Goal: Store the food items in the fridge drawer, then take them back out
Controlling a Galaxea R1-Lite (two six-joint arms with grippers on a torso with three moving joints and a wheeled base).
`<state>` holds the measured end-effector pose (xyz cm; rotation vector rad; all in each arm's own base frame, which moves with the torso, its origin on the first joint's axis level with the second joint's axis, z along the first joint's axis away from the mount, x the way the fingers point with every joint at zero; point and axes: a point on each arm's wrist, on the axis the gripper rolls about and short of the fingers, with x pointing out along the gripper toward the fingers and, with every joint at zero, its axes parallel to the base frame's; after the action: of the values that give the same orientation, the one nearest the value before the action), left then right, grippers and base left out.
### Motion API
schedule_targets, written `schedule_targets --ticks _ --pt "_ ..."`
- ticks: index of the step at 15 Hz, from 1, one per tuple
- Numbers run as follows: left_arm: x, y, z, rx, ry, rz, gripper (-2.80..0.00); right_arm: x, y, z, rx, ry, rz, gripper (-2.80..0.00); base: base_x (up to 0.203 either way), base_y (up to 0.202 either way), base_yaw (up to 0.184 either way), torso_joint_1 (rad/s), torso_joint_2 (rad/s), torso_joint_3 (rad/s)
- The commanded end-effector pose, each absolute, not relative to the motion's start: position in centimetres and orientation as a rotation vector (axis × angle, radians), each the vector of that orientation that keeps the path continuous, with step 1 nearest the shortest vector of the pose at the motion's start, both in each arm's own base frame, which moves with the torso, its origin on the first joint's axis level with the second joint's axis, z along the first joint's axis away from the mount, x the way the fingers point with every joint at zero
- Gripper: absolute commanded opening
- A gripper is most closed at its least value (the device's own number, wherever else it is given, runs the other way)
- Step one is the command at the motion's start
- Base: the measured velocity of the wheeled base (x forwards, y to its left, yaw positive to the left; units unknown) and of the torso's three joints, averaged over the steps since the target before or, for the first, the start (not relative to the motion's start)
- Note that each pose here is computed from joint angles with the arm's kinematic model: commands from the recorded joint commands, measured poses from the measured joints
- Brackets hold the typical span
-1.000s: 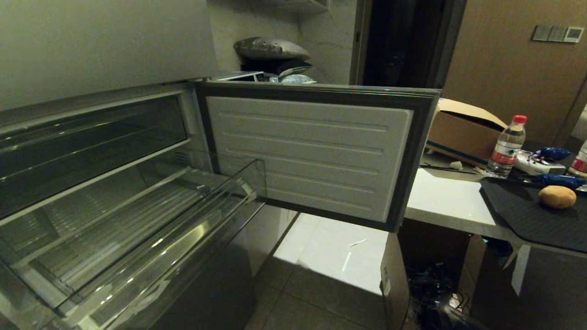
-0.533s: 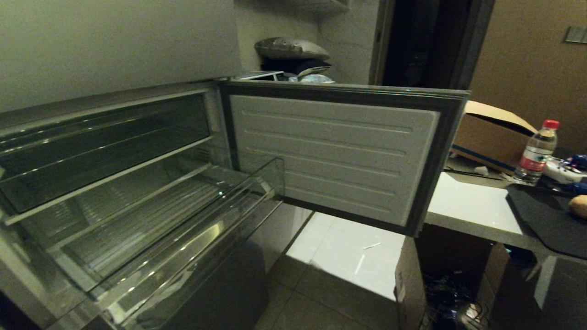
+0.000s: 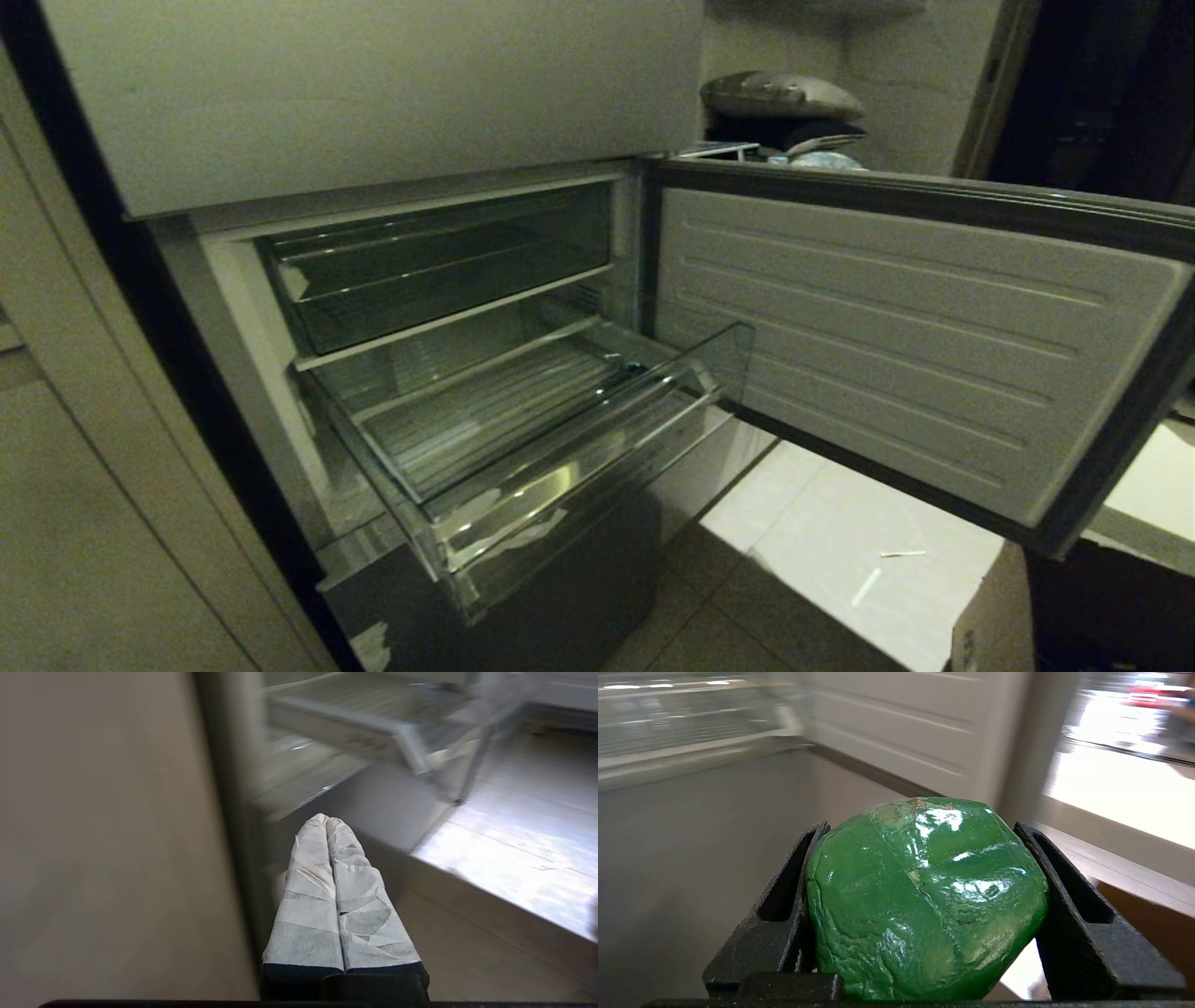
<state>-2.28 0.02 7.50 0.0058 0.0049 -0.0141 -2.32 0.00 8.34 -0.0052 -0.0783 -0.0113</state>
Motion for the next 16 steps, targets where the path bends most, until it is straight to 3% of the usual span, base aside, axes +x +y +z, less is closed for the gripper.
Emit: schedule_targets --ticks 1,16 --pt "-2.27 0.02 7.49 0.006 0.008 -0.014 -2.80 -2.08 0.00 7.49 -0.006 -0.049 -0.012 -2.80 0.003 -0.007 0.179 0.006 0.00 -0.004" --pt "-2.27 0.02 7.50 0.006 0.006 -0.014 -2.80 -2.08 -0.01 7.51 0.011 -0.051 -0.017 -2.80 0.000 -0.008 0.177 0.002 0.00 0.002"
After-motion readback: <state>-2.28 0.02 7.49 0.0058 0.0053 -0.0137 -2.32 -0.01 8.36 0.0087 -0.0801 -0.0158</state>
